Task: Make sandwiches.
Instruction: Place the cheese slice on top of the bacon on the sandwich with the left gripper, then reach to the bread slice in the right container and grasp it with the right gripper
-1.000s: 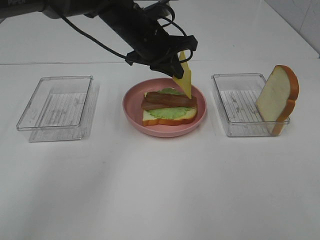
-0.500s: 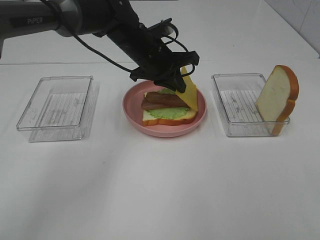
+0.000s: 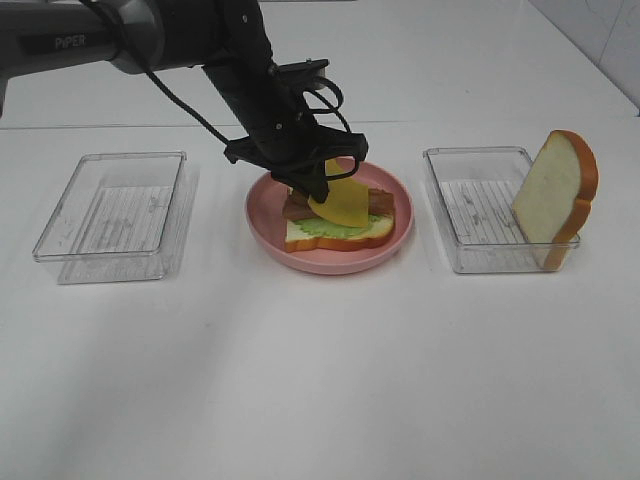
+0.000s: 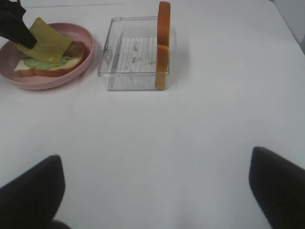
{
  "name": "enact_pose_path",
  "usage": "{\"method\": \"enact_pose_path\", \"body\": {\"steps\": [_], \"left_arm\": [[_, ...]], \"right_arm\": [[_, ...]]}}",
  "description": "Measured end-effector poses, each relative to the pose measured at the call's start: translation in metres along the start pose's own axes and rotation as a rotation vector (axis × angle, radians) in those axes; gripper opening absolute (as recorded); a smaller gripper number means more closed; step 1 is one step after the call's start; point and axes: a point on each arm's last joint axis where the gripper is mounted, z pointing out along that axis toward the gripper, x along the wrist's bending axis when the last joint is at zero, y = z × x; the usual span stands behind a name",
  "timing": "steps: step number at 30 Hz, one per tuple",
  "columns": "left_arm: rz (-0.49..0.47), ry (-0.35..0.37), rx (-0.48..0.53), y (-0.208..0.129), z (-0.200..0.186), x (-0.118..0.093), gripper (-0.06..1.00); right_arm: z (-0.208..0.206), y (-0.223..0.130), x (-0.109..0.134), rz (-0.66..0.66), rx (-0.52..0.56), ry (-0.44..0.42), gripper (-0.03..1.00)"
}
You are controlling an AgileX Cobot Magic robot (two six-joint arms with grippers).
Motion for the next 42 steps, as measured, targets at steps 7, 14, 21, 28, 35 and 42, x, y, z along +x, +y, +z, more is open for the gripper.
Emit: {"method": "enact_pose_path", "body": {"steps": [7, 14, 21, 28, 35, 42], "left_arm": [[0.004, 0.009, 0.0, 0.0, 0.0, 0.001, 0.01], [0.065, 0.096, 0.011, 0.0, -0.006, 0.007, 0.8], [0.111, 0.126, -0.049, 0.009, -0.051, -0.003, 0.98], [0.111, 0.145, -0.054, 0.011, -0.095, -0.003, 0.98], [-0.038, 0.308, 0.023, 0.01, -0.144, 0.095, 0.98], [-0.181, 0.373, -0.033, 0.004, -0.189, 0.171, 0.98]], "right_arm": [[0.0, 0.0, 0.0, 0.0, 0.0, 0.0, 0.98], [0.0, 0.0, 0.0, 0.0, 0.0, 0.0, 0.98], [0.0, 0.0, 0.0, 0.0, 0.0, 0.0, 0.98], [0.0, 0.0, 0.0, 0.0, 0.0, 0.0, 0.98], [0.0, 0.0, 0.0, 0.0, 0.0, 0.0, 0.98], [0.0, 0.0, 0.0, 0.0, 0.0, 0.0, 0.98]]}}
